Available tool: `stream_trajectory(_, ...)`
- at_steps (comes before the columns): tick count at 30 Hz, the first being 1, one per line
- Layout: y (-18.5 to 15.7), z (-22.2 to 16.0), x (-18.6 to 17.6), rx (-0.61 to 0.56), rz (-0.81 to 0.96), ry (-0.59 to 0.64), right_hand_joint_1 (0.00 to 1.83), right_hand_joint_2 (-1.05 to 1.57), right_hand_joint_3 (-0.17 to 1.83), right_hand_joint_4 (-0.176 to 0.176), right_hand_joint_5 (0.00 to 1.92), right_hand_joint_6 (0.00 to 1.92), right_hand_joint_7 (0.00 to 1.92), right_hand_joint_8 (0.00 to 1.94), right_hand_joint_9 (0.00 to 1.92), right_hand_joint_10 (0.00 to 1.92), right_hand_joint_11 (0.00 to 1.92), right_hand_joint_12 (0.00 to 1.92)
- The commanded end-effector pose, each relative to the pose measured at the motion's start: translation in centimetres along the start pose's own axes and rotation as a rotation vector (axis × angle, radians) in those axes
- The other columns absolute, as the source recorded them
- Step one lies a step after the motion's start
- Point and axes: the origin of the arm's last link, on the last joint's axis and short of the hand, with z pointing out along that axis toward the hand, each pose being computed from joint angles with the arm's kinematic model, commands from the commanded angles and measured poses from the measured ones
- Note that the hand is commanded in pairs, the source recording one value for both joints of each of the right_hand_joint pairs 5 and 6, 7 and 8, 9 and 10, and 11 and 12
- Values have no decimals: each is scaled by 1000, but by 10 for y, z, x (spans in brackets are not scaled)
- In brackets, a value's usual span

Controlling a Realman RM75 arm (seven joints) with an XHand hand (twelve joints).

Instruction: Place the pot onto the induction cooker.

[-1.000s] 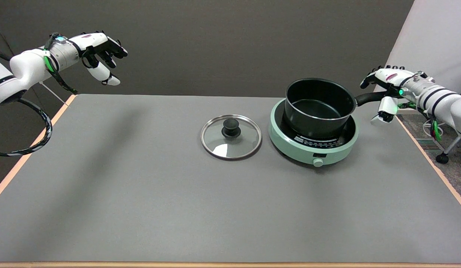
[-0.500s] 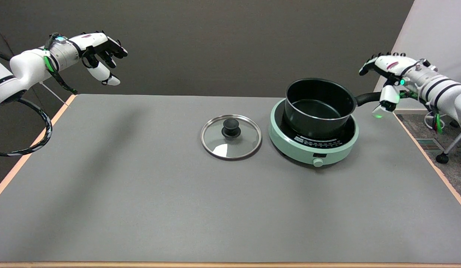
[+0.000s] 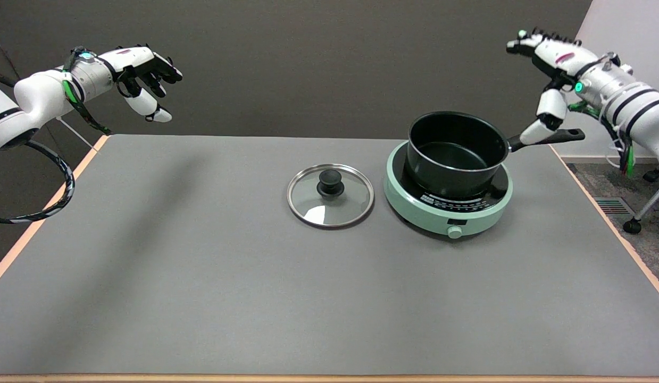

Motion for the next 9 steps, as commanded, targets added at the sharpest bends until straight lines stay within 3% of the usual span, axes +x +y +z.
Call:
stream_trajectory(1, -62, -17, 63, 158, 132, 203, 1337, -934, 1229, -176, 26, 26, 26, 26, 26, 26, 26, 26)
stream_trajectory(9, -92, -28, 84, 235, 170, 282, 1351, -853, 1104, -176, 6, 6, 6, 6, 6, 6, 6, 6)
